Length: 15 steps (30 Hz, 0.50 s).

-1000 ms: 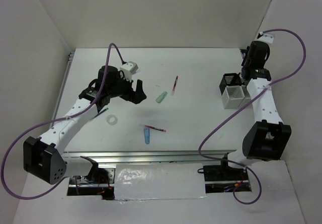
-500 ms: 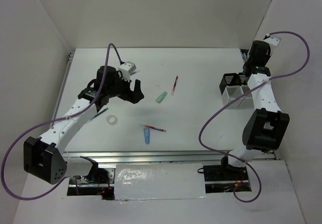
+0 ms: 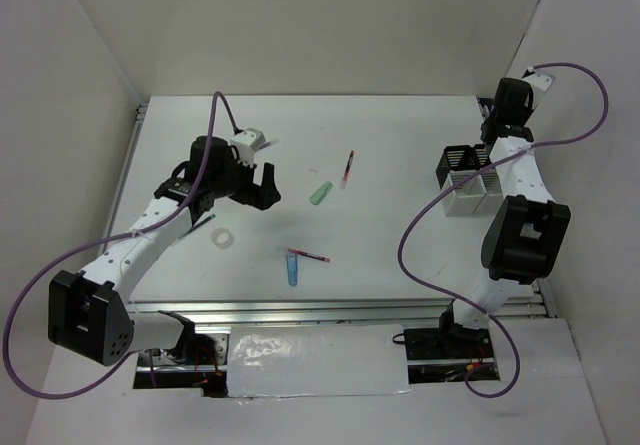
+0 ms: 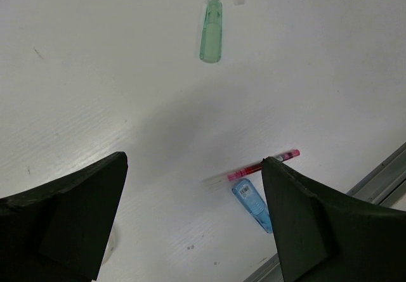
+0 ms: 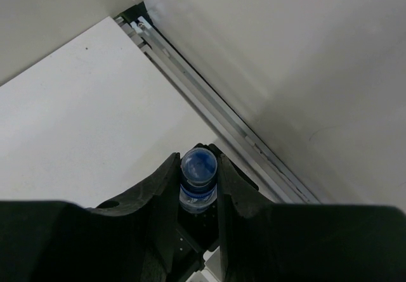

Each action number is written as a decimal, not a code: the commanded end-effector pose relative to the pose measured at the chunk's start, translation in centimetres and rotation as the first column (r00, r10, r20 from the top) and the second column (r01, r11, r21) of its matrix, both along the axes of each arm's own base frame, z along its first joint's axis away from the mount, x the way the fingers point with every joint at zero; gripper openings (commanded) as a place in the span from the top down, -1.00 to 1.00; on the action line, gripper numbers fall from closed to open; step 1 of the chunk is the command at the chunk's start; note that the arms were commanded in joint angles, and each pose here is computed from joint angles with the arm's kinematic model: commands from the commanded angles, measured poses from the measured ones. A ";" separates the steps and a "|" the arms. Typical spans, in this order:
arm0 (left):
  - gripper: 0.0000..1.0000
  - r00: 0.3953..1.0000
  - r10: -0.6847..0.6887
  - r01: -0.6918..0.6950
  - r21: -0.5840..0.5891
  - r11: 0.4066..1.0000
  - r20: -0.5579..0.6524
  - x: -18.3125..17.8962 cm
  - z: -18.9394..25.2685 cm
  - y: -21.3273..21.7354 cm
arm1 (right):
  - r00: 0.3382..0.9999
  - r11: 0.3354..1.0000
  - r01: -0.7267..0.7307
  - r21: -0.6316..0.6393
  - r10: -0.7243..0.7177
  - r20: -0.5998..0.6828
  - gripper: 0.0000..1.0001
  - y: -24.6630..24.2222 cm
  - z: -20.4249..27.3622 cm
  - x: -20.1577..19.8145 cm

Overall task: Sort the stationery into containers
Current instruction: Place the stationery in the storage box.

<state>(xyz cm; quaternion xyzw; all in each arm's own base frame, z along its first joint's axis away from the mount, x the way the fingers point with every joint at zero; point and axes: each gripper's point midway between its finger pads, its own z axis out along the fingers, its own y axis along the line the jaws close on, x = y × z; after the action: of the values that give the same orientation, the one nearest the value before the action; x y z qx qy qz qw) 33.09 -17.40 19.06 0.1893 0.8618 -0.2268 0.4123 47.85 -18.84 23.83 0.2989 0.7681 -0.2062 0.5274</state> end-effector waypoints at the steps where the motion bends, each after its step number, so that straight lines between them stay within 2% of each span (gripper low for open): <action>1: -0.99 1.000 0.018 -0.017 -0.013 1.000 0.011 0.2 0.2 0.3 | 0.991 0.999 0.028 -0.030 -0.024 0.128 0.69 -0.7 4.4 1.2; 7: -0.99 0.999 0.049 -0.049 -0.009 0.999 -0.015 0.3 -0.6 1.3 | 0.992 0.999 0.032 -0.042 -0.027 0.125 0.31 -0.5 4.4 1.2; 10: -0.99 0.998 0.066 -0.067 -0.004 0.998 -0.017 0.6 -0.6 1.9 | 0.992 0.998 0.035 -0.046 -0.029 0.126 0.21 -0.6 4.5 1.1; 11: -0.99 0.997 0.076 -0.076 0.004 0.997 -0.021 0.6 -0.7 2.2 | 0.991 0.998 0.035 -0.044 -0.030 0.128 0.10 -0.6 4.5 1.2; 15: -0.99 0.994 0.104 -0.103 0.013 0.995 -0.037 0.6 -1.4 3.3 | 0.992 0.999 0.031 -0.042 -0.025 0.123 -0.02 -0.6 4.3 1.1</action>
<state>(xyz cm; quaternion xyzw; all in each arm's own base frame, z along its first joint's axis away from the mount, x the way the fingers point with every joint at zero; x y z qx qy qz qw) 33.48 -14.94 17.60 0.1572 0.8775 -0.2089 0.4020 48.11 -19.04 24.44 0.3008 0.7613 -0.2106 0.5344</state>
